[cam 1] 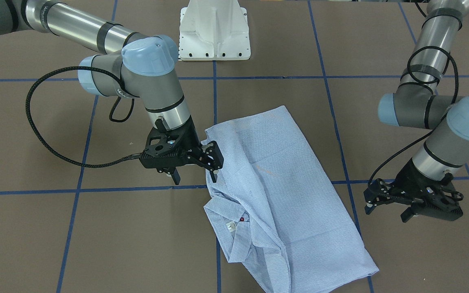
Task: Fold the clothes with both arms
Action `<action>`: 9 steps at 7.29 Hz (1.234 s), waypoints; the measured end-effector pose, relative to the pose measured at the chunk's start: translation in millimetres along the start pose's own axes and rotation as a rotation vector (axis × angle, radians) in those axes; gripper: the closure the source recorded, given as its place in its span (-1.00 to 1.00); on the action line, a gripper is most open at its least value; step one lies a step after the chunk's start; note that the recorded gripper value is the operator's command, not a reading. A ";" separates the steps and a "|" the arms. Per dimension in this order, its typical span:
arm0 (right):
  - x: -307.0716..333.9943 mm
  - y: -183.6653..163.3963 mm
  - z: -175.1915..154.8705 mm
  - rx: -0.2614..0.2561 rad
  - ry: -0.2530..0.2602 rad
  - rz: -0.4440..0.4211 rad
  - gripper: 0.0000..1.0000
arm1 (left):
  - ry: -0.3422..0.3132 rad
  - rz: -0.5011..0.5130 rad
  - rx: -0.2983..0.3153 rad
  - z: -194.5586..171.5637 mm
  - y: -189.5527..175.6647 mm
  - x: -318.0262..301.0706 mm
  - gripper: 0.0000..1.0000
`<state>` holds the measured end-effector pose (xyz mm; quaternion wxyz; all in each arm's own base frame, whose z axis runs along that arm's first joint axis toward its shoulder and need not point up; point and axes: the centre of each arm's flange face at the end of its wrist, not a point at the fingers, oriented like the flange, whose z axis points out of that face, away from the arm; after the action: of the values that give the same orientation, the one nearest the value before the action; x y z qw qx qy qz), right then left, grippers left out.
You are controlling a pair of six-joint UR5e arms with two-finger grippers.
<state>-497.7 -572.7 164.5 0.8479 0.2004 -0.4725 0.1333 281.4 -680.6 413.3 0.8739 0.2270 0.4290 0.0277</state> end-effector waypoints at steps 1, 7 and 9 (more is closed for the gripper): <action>-6.8 0.1 5.4 -0.005 0.012 -0.065 -1.00 | 0.001 0.000 0.000 -0.7 0.4 0.0 -1.00; -88.0 -8.0 87.5 -0.141 0.157 -0.525 -0.74 | 0.062 0.007 -0.011 -19.1 16.6 10.7 -1.00; -87.7 9.5 116.3 -0.149 0.123 -0.679 -0.64 | 0.064 0.006 -0.012 -20.5 17.1 11.7 -1.00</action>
<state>-634.1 -621.6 146.7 0.8829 0.2752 -0.3356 -0.1791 275.7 -654.9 401.0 0.8609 0.2221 0.4560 0.0400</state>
